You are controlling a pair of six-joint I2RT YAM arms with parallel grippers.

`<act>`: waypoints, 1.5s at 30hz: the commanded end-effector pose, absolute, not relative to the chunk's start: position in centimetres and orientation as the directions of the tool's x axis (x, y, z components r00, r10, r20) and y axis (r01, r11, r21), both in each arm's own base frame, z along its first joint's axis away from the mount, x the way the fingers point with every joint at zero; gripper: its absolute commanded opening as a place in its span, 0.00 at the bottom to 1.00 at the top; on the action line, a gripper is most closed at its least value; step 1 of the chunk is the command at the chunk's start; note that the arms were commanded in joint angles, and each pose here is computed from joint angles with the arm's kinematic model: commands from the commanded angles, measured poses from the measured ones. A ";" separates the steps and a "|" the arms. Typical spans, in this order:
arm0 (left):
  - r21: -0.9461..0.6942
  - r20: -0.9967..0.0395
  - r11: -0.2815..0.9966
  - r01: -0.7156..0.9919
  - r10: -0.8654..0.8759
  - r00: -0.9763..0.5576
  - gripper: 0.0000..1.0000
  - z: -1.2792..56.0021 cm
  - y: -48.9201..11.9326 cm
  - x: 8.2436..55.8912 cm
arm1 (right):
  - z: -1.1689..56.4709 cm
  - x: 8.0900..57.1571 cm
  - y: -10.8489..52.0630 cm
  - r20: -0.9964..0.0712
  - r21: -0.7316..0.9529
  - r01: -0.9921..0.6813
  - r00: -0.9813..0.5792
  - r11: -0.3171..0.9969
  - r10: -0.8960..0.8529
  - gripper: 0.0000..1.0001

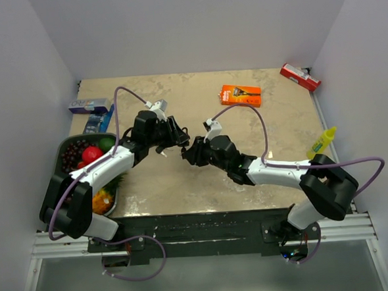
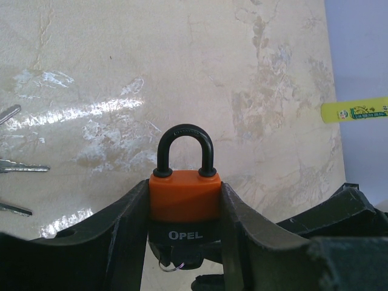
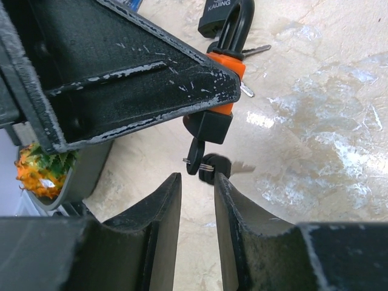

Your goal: Unlock with the key

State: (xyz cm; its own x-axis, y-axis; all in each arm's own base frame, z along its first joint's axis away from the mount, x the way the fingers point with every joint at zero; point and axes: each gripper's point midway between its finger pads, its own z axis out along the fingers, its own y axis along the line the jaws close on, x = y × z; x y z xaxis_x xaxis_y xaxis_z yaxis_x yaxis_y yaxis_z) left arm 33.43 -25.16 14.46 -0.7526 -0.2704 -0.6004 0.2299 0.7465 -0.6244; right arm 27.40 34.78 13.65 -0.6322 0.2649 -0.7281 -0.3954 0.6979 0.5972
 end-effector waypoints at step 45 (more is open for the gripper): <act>-0.664 -0.616 0.687 0.294 -0.280 -0.737 0.00 16.2 -26.7 33.0 | 20.4 30.7 35.1 -0.794 0.588 -0.427 -0.464 0.687 0.392 0.00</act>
State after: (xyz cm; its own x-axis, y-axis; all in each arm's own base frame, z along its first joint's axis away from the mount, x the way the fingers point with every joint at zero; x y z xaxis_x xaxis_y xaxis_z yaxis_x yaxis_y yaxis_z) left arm 33.52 -25.50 14.76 -0.7450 -0.2812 -0.6050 0.2470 0.7261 -0.6417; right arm 29.10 34.97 13.38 -0.6159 0.2922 -0.7316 -0.3534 0.7275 0.5881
